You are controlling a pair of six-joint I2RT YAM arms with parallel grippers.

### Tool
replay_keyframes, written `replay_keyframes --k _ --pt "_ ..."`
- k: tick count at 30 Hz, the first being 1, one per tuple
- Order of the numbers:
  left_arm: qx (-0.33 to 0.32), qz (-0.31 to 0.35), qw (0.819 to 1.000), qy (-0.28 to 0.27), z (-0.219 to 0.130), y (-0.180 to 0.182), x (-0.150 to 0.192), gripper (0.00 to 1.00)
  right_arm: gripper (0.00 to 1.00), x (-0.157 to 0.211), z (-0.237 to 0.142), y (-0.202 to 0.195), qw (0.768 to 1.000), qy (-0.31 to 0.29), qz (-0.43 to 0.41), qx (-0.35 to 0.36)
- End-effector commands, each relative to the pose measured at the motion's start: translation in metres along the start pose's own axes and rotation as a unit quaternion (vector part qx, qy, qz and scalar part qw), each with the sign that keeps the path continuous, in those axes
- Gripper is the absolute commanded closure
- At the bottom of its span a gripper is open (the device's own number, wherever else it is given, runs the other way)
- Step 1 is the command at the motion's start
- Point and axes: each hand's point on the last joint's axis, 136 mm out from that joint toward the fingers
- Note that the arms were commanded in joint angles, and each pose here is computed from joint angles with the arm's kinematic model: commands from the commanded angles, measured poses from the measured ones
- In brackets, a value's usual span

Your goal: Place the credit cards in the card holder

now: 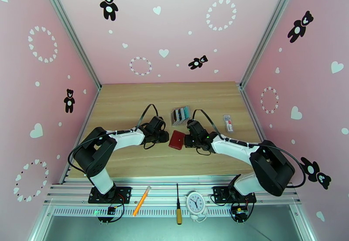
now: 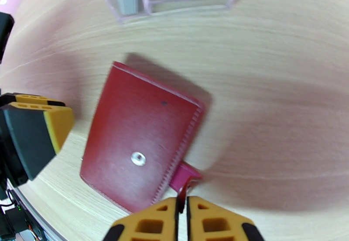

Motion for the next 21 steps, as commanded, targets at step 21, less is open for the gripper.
replay_keyframes --k 21 --pt "0.009 0.067 0.998 0.010 -0.013 -0.032 0.004 0.59 0.80 0.011 0.014 -0.036 0.994 0.034 0.008 0.102"
Point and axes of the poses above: each hand's point on the last joint's axis, 136 mm out from that joint toward the fingers, its own z axis out along the fingers, its own y axis along the line the jaws close on, x = y × z, and after that the axes turned 5 degrees about z, right-handed
